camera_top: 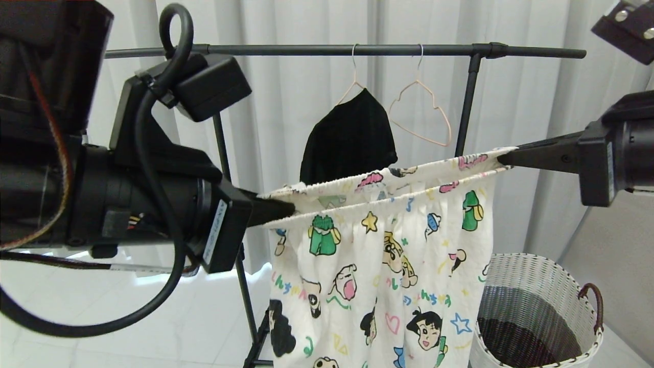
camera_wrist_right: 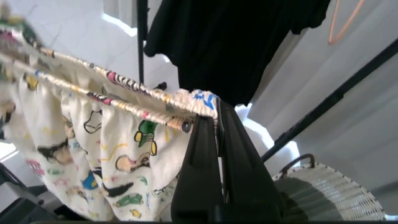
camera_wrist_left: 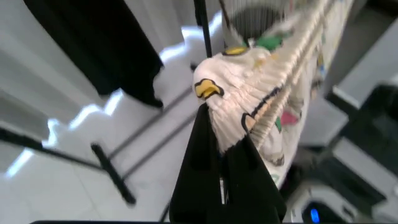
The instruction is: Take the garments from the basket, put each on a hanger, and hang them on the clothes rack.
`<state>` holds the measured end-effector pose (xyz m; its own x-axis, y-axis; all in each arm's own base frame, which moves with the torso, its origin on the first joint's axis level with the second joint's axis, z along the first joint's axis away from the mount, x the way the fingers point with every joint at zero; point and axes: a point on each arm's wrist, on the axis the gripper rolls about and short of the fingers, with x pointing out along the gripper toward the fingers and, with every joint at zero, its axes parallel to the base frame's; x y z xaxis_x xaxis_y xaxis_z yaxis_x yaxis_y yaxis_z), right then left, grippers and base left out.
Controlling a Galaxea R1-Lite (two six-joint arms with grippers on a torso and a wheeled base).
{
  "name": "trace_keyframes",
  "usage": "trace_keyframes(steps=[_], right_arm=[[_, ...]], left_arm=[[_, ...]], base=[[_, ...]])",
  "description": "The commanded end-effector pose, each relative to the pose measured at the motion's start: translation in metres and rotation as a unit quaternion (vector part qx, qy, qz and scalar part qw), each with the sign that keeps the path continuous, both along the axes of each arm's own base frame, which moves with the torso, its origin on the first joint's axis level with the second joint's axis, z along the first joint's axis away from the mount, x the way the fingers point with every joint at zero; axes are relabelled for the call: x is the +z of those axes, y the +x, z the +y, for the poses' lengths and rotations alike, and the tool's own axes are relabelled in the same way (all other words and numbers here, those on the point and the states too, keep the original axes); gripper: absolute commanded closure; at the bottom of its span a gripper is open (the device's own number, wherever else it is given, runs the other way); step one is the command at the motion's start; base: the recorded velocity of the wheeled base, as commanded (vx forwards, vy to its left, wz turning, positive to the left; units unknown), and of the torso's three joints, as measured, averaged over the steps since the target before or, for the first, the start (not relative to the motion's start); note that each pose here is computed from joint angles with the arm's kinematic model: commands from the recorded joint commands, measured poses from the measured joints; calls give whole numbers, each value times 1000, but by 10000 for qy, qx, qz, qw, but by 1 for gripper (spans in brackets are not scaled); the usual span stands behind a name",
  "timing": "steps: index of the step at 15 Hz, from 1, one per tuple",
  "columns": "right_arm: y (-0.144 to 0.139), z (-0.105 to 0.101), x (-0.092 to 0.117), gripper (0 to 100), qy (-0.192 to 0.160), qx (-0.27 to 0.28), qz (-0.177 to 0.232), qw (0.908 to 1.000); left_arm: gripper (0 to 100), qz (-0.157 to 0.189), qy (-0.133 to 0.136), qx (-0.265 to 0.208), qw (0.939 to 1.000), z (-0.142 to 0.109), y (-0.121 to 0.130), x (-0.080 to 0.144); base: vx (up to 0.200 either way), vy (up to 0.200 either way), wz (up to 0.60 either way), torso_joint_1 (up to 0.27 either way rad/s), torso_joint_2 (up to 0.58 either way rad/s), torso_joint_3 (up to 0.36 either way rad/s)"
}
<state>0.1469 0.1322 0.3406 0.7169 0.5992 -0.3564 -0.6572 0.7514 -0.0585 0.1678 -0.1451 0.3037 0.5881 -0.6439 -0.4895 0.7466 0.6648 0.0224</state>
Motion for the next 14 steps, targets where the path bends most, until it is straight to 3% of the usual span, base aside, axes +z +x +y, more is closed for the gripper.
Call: trace_keyframes(steps=[1, 4, 7, 9, 14], right_arm=[[-19, -18, 3, 100, 62, 98, 17, 9999], [-62, -42, -10, 100, 95, 1061, 380, 9936], [-88, -43, -30, 100, -72, 1920, 581, 9796], [-93, -39, -34, 100, -138, 2202, 627, 9733], [-94, -40, -34, 100, -137, 2203, 617, 9734]], left_arm=[[100, -76, -41, 5, 10000, -11, 14, -7], [100, -233, 91, -184, 9995, -22, 20, -12], [100, -447, -91, -380, 9982, -40, 24, -12], [100, -558, -151, -339, 9978, -45, 30, -9], [100, -610, -124, -246, 9978, -42, 27, -8]], base=[[0, 0, 0, 0, 0, 0], [0, 0, 0, 0, 0, 0], [0, 0, 0, 0, 0, 0], [0, 0, 0, 0, 0, 0], [0, 0, 0, 0, 0, 0]])
